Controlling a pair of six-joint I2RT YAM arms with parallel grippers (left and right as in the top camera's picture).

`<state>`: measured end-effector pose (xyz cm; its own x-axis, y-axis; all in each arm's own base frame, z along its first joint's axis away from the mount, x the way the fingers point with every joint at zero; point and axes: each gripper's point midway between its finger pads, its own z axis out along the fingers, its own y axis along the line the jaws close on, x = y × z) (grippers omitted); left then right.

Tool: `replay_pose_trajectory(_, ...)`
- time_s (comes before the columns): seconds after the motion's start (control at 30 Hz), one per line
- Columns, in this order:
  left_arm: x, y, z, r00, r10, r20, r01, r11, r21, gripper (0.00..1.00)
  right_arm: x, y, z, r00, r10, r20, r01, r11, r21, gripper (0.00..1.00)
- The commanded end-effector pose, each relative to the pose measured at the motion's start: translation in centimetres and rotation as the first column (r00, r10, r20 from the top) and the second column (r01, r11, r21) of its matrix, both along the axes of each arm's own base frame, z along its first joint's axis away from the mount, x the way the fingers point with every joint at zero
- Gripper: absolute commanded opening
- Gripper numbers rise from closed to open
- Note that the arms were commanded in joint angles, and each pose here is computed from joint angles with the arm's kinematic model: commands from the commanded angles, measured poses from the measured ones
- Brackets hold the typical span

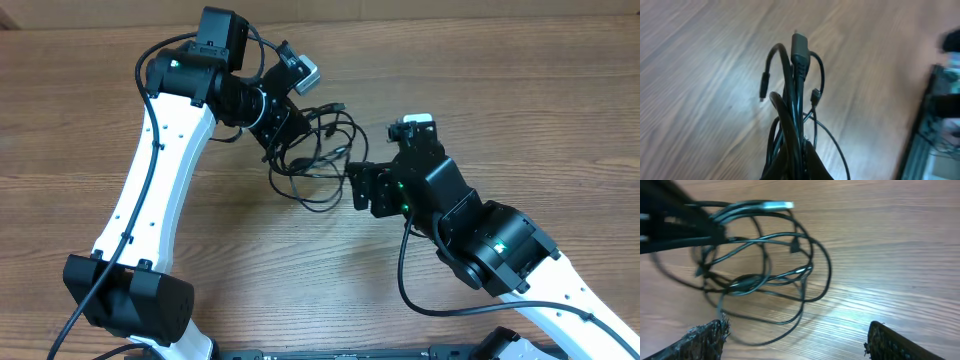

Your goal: Untangle cables

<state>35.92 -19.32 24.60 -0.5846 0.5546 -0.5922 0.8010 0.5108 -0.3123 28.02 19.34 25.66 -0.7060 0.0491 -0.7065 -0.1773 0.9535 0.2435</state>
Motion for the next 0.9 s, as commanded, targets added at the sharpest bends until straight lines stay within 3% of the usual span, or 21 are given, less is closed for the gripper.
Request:
replay_pose_trajectory(0.0, -1.7, -2.2, 3.7, 0.991, -0.121, 0.061, 0.13, 0.974, -0.183, 0.04, 1.0, -2.1, 1.0, 0.991, -0.119, 0.054, 0.121, 0.992, -0.033, 0.89)
replay_pose_trajectory(0.37, -4.3, -4.3, 7.5, 0.973, -0.224, 0.049, 0.223, 0.878, -0.423, 0.04, 2.0, -3.1, 0.2, 0.98, -0.181, 0.077, 0.188, 0.976, -0.107, 0.9)
replay_pose_trajectory(0.63, -4.6, -4.0, 7.2, 0.976, -0.217, 0.017, 0.205, 0.888, -0.412, 0.04, 2.9, -4.0, -1.1, 0.971, -0.233, 0.055, 0.239, 0.961, -0.142, 0.9)
replay_pose_trajectory(0.87, -2.0, -1.2, 7.4, 0.996, -0.093, -0.016, 0.078, 0.905, -0.418, 0.04, 2.1, -1.9, -1.9, 0.989, -0.141, -0.036, 0.138, 0.989, -0.06, 0.9)
